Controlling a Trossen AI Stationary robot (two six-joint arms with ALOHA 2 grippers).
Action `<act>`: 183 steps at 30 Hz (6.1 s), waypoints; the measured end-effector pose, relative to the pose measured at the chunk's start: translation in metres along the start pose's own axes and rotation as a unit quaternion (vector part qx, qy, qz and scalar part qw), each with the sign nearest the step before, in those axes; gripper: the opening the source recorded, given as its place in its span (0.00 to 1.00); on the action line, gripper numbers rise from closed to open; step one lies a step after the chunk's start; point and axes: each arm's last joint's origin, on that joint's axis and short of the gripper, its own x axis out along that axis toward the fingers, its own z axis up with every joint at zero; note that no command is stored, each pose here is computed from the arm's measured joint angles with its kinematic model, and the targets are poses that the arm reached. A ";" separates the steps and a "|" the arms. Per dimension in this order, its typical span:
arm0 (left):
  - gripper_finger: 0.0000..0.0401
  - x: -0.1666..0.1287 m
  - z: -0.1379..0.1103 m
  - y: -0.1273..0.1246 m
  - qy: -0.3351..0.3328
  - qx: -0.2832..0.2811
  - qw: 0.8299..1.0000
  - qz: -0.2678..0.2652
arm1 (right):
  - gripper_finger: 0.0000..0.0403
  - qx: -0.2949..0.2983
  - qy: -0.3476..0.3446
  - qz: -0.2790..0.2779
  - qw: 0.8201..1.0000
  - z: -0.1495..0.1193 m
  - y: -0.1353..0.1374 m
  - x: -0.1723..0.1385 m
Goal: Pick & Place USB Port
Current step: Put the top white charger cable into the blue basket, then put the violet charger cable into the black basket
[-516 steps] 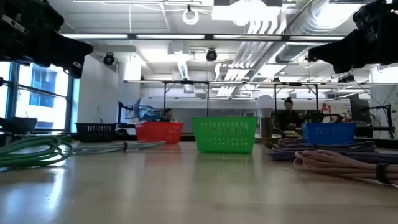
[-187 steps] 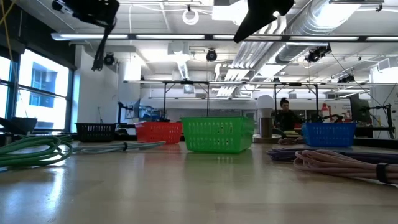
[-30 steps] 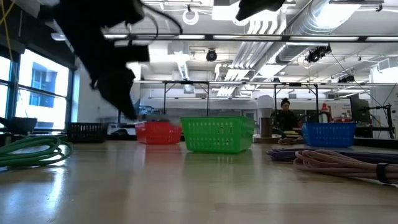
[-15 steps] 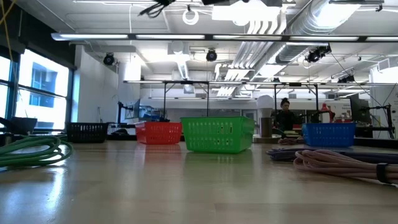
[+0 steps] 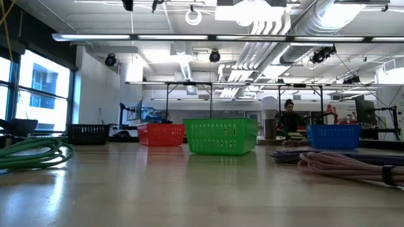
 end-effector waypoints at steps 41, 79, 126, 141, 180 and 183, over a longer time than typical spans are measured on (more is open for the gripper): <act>0.13 0.013 -0.049 -0.017 -0.019 -0.005 0.991 -0.132 | 0.02 -0.004 -0.053 0.072 0.996 -0.002 -0.034 0.008; 0.29 0.012 -0.070 -0.007 0.154 0.059 0.986 0.038 | 0.00 0.308 0.374 -0.373 0.791 -0.095 -0.147 -0.164; 0.29 0.004 -0.086 -0.004 0.237 0.050 0.967 0.078 | 0.43 0.425 0.435 -0.274 0.745 -0.251 -0.130 -0.137; 0.29 0.001 -0.093 -0.007 0.274 0.039 0.961 0.012 | 0.42 0.335 0.252 0.026 0.907 -0.149 -0.103 -0.133; 0.29 -0.002 -0.098 -0.012 0.312 -0.037 0.947 -0.059 | 0.39 0.310 0.457 0.193 0.811 -0.191 0.090 -0.011; 0.29 -0.003 -0.099 -0.012 0.320 -0.043 0.945 -0.055 | 0.38 0.308 0.440 0.209 0.817 -0.187 0.096 -0.011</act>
